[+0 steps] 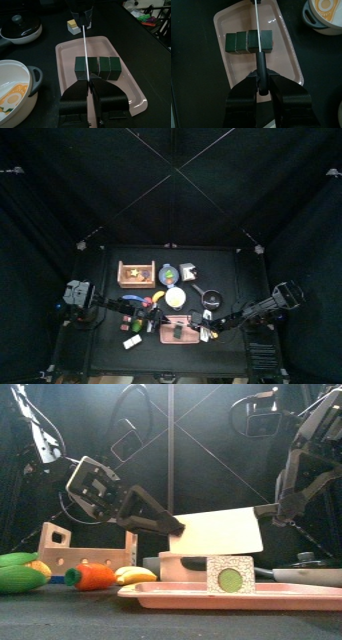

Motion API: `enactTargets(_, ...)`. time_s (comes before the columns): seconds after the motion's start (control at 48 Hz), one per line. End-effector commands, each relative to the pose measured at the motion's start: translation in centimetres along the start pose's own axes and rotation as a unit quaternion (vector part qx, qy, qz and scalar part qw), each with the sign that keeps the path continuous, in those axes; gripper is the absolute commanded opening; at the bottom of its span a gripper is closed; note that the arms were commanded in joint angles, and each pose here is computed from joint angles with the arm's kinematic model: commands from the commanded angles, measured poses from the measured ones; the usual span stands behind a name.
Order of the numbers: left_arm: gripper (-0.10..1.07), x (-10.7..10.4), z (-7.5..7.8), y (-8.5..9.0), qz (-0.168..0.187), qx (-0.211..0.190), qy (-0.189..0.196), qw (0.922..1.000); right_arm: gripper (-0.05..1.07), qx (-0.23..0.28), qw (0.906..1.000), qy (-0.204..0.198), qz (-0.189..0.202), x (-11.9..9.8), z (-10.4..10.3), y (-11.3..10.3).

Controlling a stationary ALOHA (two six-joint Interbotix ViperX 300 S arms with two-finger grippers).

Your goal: Cut sushi piece

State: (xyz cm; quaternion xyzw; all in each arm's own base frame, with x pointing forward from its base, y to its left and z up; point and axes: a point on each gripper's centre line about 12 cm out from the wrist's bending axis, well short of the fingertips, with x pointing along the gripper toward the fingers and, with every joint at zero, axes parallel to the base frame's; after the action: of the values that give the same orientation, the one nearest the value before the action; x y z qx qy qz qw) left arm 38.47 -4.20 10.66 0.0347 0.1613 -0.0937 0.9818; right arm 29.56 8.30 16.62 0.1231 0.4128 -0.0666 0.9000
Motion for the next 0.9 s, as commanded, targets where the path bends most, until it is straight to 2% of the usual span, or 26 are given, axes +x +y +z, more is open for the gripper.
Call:
enactTargets(0.0,0.38,0.2,0.8,0.2,0.004,-0.001,-0.013,0.9999,0.50,0.004,0.9999,-0.011,0.008,-0.4,0.7,0.3)
enactTargets(0.875,0.38,0.6,-0.2,0.2,0.011,-0.016,0.001,0.9998,0.50,-0.002,0.9996,0.023,-0.017,1.5,-1.0,-0.5)
